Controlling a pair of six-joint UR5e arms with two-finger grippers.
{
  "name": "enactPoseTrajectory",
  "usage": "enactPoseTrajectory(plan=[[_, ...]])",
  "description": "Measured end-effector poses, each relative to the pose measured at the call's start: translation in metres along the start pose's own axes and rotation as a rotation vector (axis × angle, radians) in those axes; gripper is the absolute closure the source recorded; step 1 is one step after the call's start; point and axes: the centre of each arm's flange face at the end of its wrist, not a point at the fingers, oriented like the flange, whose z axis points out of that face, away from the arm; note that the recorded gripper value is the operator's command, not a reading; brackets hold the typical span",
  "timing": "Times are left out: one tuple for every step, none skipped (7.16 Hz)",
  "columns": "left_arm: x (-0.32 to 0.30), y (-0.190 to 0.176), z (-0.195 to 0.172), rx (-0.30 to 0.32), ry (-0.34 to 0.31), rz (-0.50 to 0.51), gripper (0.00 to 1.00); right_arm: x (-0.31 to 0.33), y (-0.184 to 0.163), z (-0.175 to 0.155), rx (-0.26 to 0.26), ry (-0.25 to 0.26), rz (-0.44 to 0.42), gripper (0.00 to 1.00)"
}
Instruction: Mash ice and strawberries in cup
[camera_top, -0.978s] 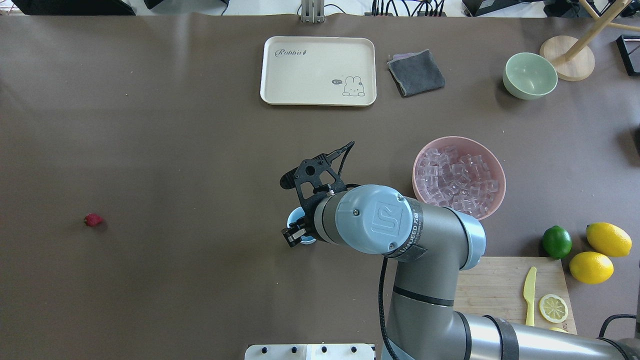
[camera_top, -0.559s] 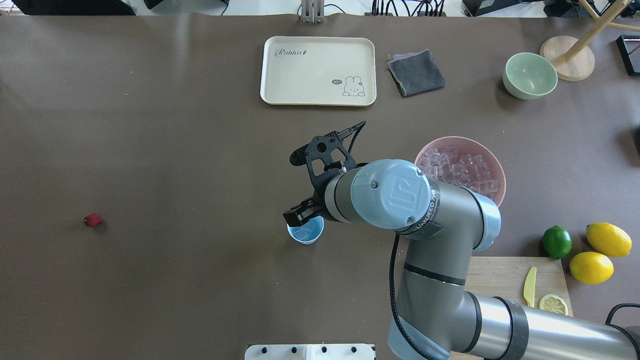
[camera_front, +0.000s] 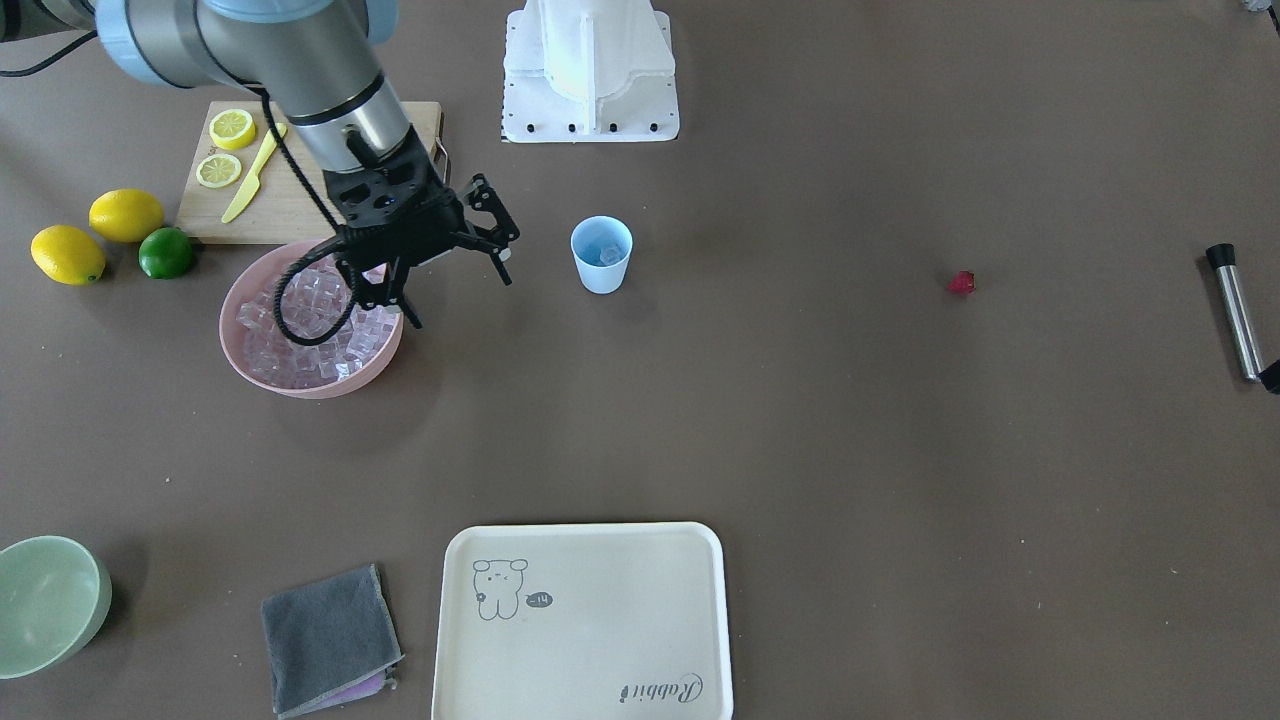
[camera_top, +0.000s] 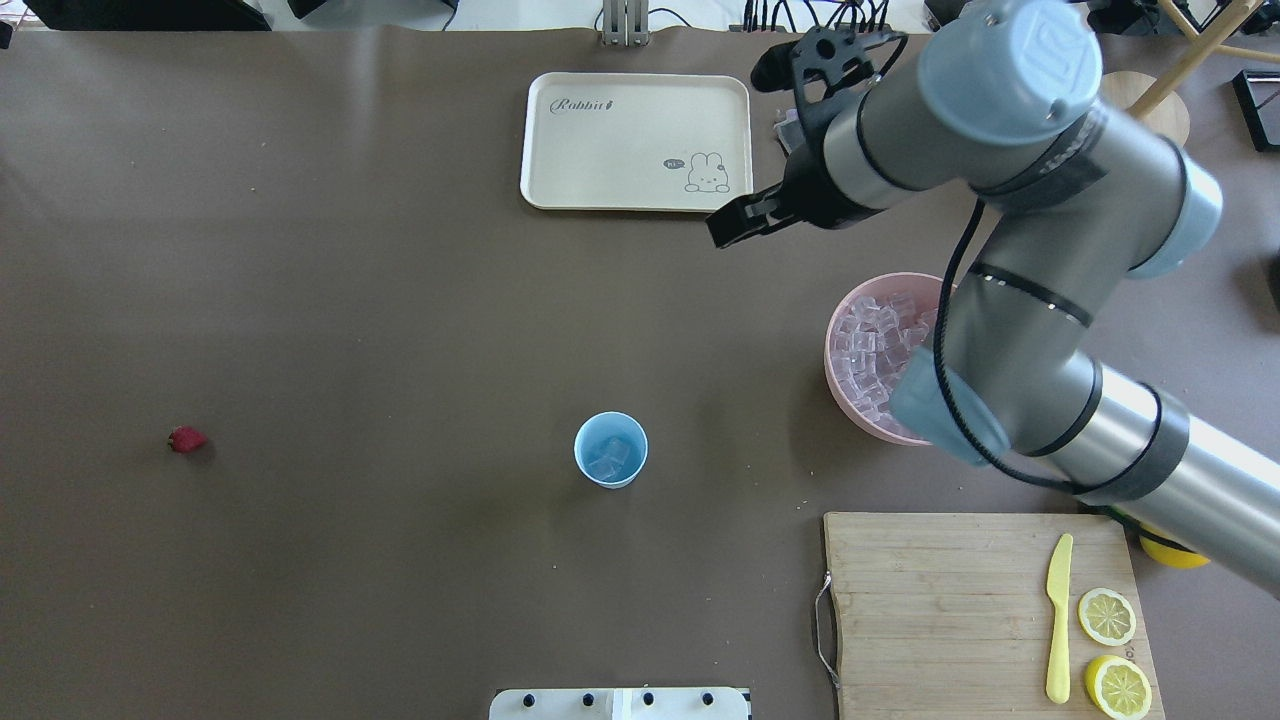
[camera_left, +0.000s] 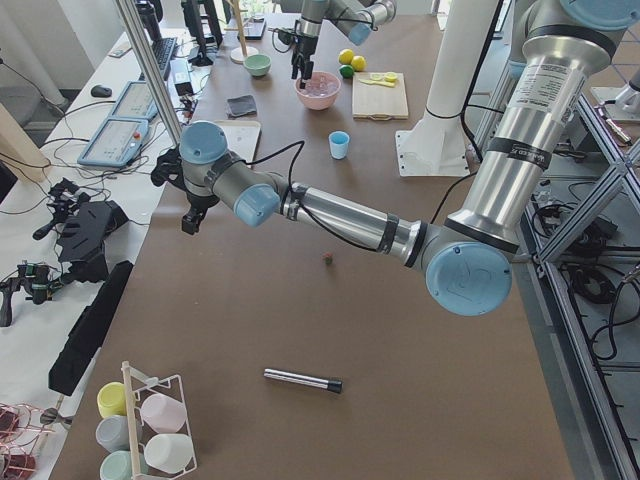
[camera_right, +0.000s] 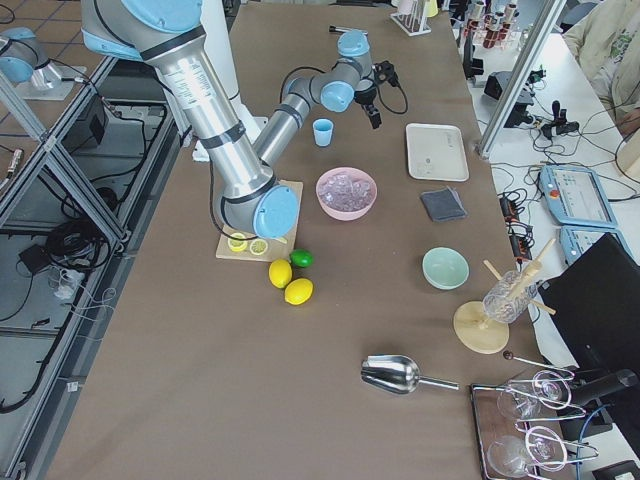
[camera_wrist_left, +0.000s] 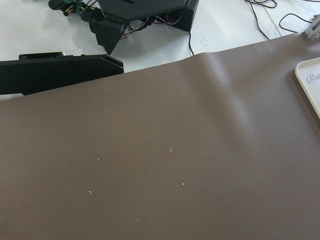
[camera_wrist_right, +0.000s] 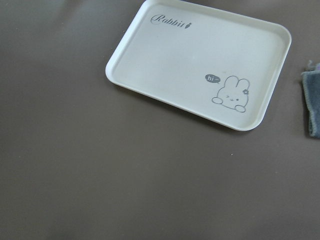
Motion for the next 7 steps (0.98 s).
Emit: enactPoseTrajectory(plan=[[0.012,0.001,0.005,-0.013,0.028,0.015,0.02,0.047,-0.015,-0.023,0.007,0.016,0.017,0.0],[0.025,0.003,0.017,-0.034,0.056,0.032,0.02,0.096,-0.019,-0.041,0.005,0.04,0.044,0.0],[0.037,0.006,0.03,-0.056,0.074,0.044,0.02,0.142,-0.018,-0.058,-0.006,0.067,0.092,0.0],[0.044,0.01,0.042,-0.076,0.083,0.046,0.02,0.185,-0.015,-0.078,-0.022,0.085,0.14,0.0],[0.053,0.015,0.055,-0.096,0.089,0.034,0.02,0.227,-0.009,-0.096,-0.041,0.108,0.168,0.0],[0.066,0.02,0.072,-0.118,0.088,0.017,0.02,0.264,0.0,-0.111,-0.064,0.142,0.185,0.0],[0.078,0.026,0.088,-0.135,0.082,0.018,0.02,0.294,0.009,-0.122,-0.085,0.175,0.191,0.0]])
